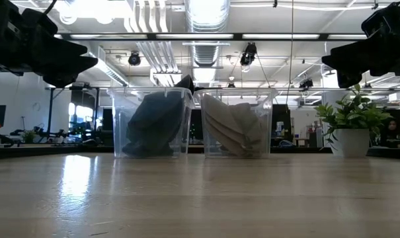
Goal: Pick and place caps into container
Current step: Return to home position
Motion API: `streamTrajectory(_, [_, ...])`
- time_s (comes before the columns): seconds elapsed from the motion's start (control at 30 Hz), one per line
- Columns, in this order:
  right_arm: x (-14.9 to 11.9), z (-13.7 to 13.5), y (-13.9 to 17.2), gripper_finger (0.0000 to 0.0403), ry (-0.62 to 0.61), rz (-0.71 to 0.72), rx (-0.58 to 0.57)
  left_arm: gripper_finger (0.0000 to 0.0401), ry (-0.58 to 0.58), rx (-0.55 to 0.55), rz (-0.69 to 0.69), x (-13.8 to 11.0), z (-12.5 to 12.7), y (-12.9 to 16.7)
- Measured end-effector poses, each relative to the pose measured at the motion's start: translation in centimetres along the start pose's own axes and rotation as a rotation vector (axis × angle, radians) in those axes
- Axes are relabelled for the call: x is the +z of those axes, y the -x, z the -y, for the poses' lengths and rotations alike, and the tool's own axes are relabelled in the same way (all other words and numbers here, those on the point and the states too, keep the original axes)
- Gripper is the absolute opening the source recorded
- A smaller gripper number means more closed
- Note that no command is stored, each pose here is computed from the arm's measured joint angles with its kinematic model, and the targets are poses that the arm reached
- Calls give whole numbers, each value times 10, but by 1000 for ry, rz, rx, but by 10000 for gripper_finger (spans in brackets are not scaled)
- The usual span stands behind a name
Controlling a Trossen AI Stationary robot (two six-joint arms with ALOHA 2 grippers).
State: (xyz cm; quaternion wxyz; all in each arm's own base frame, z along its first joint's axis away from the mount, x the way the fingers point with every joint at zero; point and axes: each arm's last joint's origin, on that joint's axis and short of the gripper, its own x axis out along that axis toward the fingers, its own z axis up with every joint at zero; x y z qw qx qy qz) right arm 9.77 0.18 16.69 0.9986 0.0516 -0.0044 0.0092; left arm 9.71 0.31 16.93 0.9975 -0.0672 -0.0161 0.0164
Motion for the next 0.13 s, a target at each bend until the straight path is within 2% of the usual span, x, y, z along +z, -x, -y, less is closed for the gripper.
streamTrajectory(0.13, [0, 0, 0, 121, -1, 0, 0, 181, 0, 0, 0, 0, 0, 0])
